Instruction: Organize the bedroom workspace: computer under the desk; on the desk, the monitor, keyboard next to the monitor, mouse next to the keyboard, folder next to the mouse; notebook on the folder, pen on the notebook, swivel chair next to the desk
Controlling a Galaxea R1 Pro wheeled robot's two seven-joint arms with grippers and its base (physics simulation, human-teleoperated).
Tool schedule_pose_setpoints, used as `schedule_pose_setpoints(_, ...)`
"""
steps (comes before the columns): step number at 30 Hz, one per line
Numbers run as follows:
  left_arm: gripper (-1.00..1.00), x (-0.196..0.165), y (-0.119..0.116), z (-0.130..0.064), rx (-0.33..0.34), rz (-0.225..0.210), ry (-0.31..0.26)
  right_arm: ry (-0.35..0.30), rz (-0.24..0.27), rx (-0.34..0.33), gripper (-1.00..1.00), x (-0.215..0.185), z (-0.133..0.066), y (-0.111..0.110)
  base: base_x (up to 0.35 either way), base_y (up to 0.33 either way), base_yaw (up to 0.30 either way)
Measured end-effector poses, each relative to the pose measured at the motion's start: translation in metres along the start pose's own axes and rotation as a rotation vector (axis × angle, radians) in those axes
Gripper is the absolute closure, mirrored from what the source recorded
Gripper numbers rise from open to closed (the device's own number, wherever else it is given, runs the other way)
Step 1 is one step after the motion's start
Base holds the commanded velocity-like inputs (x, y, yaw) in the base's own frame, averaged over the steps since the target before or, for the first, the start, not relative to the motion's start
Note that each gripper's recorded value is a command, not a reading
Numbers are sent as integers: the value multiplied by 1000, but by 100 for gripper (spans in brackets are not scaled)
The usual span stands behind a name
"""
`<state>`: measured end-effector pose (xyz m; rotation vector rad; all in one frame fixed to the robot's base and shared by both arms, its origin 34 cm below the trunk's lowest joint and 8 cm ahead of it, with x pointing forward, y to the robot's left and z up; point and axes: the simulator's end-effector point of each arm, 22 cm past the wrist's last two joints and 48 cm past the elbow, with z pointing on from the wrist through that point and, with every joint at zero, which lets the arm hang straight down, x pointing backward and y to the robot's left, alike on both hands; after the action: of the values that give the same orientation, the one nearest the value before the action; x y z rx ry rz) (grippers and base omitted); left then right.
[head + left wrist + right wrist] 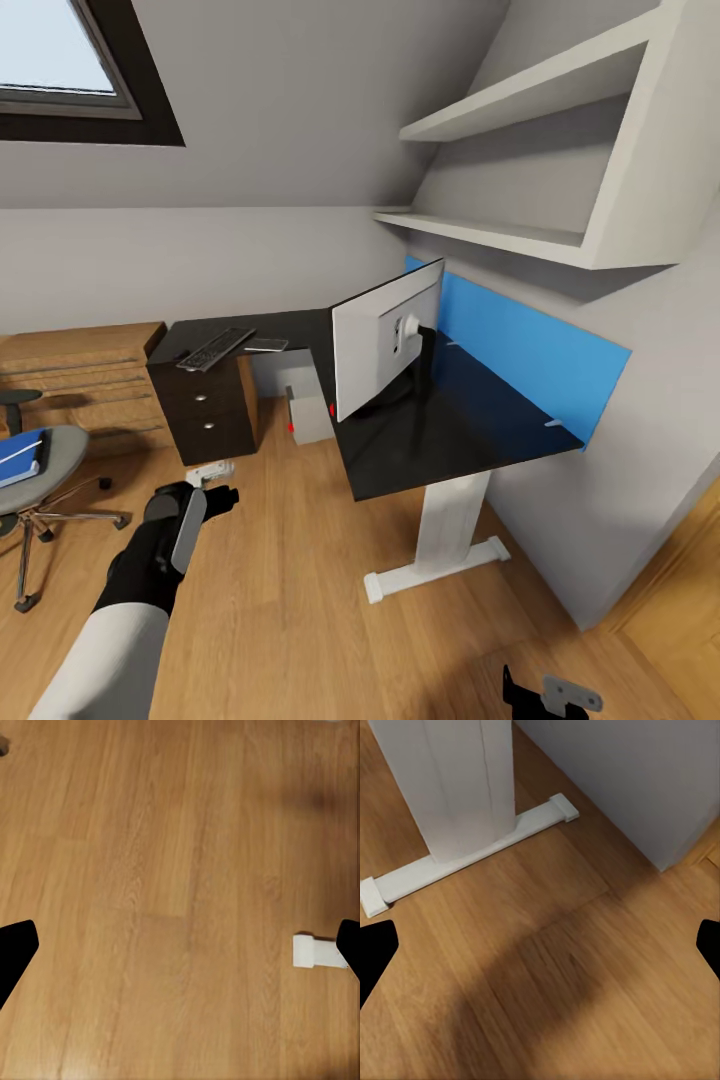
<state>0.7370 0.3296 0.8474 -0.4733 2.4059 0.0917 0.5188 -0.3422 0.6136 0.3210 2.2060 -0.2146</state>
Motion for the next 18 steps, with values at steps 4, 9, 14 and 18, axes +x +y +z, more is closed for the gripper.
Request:
schedule_pose_setpoints(4,-100,-5,-1,-2,2,-4,-14,-2,0,-1,-100,0,0,0,69,0,-1)
schedule_pose_setpoints(9,-100,-13,-2,-3,4,-13,-50,-4,-2,-2,-100,-1,0,1,222,0,0)
schedule_pose_setpoints(14,-100,-17,-12,-5,14,3,-73,-5,-3,-3,-100,-1,0,1,305,0,0)
schedule_pose_setpoints(18,-100,-19,-21,-7,24,29,-87,-5,-3,-3,-100,-1,0,1,308,0,-41)
